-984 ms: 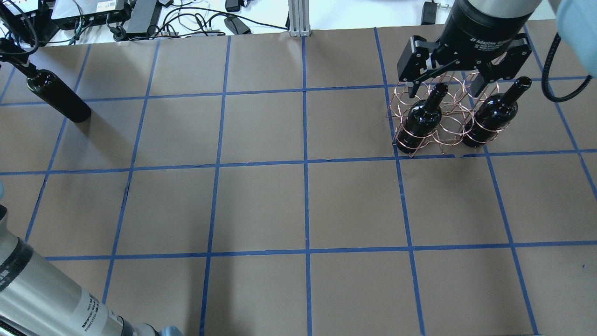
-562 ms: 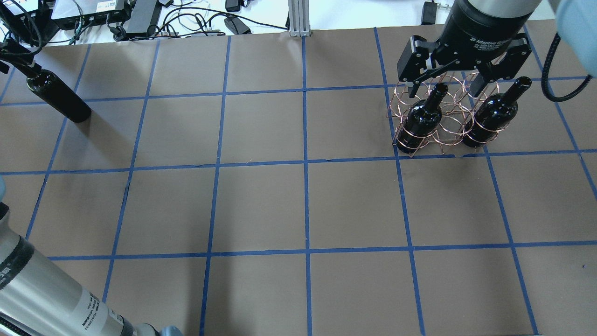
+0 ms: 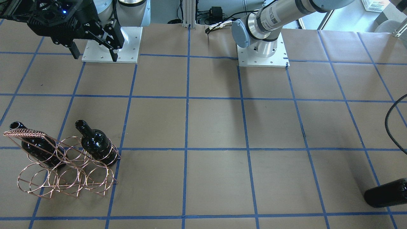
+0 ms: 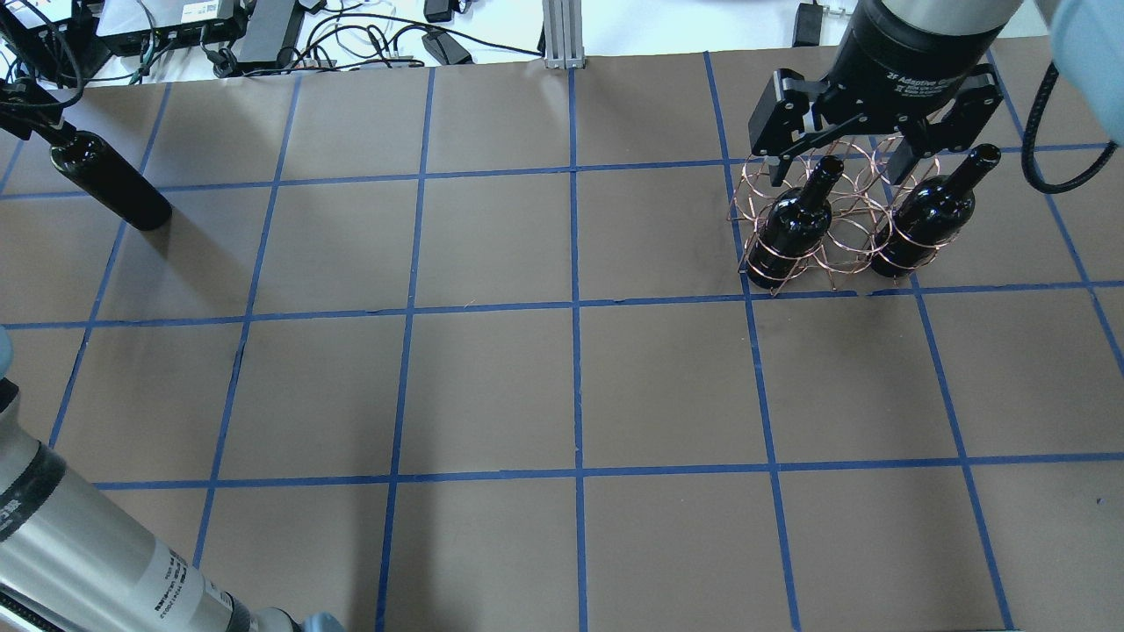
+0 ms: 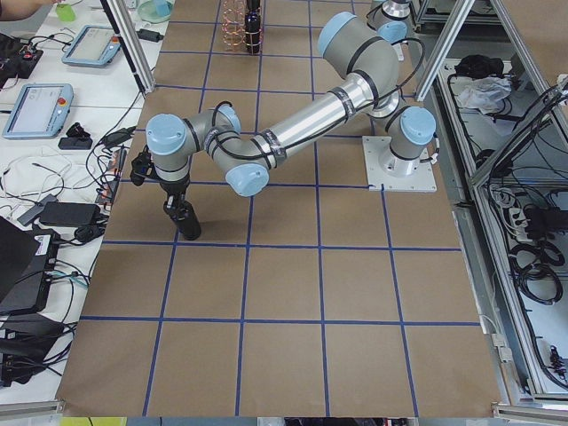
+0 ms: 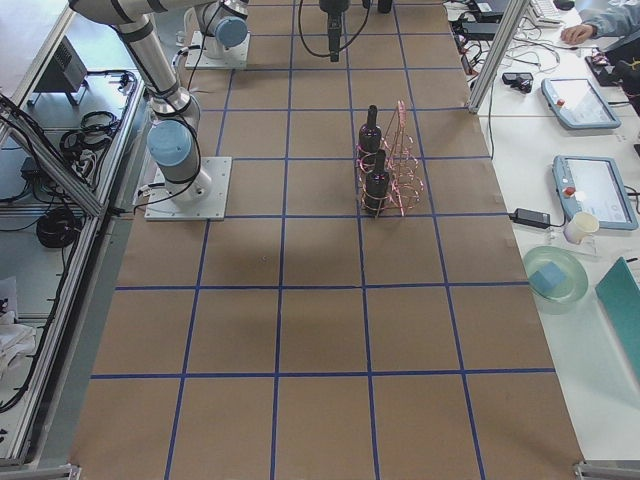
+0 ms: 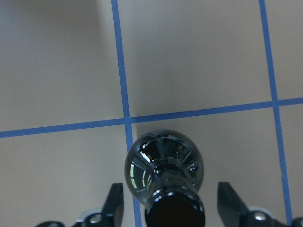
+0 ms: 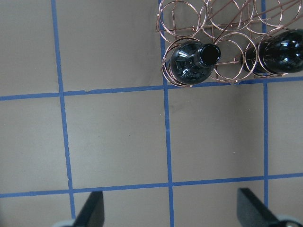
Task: Place wine into wine basket
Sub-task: 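Carry the black bottle with the left gripper toward the table center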
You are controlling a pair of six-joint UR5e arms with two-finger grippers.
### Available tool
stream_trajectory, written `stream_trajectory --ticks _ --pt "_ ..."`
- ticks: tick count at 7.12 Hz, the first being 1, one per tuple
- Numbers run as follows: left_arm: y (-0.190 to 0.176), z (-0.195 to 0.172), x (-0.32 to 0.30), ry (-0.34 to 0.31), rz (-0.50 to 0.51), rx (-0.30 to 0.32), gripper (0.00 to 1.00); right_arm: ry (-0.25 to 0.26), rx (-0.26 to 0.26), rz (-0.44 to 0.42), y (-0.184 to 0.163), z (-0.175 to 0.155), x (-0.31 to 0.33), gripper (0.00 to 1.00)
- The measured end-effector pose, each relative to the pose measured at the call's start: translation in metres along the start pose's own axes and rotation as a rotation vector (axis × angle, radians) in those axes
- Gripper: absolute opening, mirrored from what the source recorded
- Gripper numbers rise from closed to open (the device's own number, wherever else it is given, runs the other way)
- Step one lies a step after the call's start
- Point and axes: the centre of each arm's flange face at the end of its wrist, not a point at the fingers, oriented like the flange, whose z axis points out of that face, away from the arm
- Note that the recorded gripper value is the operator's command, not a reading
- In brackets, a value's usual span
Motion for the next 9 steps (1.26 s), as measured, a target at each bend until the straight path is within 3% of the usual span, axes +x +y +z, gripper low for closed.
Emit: stream_trajectory --ticks 3,4,7,9 --pt "-0.001 0.000 -0.001 -0.006 0.005 0.007 0.36 0.002 -0.001 0.000 0.000 0.000 0.000 1.00" --pt "-0.001 0.001 -0.001 -0.006 0.006 0.008 0.00 0.003 -0.001 0.000 0.000 0.000 0.000 1.00" --pt "-0.004 -0.006 0.008 -0.009 0.021 0.010 0.00 0.002 -0.001 0.000 0.000 0.000 0.000 1.00" --pt "-0.012 -0.036 0.055 -0.015 0.054 0.014 0.00 0.003 -0.001 0.000 0.000 0.000 0.000 1.00"
